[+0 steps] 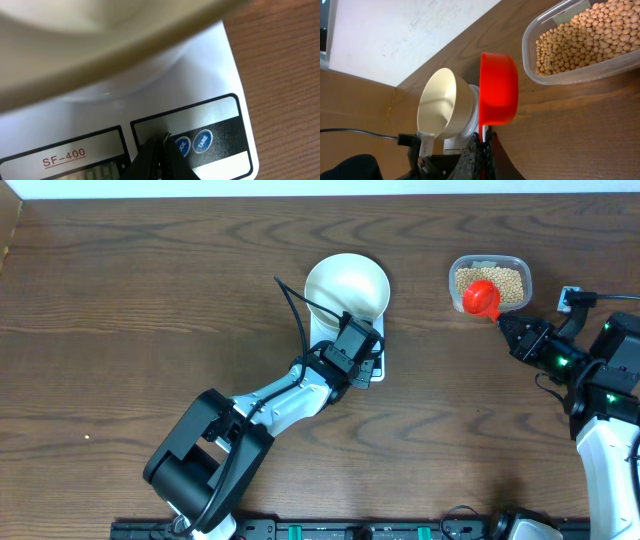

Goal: Scoop item into bowl and weigh 50g on scale

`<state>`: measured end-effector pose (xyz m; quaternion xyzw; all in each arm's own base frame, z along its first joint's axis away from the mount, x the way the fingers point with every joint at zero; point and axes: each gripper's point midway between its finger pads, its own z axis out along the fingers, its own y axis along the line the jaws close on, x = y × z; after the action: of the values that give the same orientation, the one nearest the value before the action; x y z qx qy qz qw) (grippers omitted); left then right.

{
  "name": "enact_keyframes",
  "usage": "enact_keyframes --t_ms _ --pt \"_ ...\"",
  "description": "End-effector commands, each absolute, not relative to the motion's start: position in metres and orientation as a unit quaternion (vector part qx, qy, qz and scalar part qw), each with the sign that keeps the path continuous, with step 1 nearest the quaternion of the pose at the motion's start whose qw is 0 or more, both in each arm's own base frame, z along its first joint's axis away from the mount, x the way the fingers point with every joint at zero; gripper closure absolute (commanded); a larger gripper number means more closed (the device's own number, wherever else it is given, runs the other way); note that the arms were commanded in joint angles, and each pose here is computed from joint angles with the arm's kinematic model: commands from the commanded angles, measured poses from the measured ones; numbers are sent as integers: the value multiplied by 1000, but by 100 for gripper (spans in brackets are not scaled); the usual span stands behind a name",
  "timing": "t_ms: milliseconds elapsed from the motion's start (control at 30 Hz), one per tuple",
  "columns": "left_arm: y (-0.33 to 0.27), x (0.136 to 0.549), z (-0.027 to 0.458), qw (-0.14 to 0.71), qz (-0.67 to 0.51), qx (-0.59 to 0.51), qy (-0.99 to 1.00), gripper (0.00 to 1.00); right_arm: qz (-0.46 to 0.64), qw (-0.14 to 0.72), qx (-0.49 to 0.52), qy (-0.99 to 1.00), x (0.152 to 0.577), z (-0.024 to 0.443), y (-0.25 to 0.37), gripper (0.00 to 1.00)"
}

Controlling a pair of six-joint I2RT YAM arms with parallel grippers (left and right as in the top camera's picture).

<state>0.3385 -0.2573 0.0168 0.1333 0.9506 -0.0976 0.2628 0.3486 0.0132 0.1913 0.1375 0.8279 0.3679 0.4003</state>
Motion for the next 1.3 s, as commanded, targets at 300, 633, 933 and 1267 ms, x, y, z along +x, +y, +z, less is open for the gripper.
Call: enact_keyframes --t_ms 300,633,933,1267 --pt "-246 331 31 251 -81 137 955 93 367 415 121 824 349 203 13 99" --pt "-210 333 161 356 -129 89 921 93 367 414 121 824 349 203 13 99" --pt "-120 364 186 390 -94 -25 916 93 342 448 143 814 361 211 -1 99" --pt "-23 416 207 467 -57 -149 870 93 319 505 245 764 383 246 -44 99"
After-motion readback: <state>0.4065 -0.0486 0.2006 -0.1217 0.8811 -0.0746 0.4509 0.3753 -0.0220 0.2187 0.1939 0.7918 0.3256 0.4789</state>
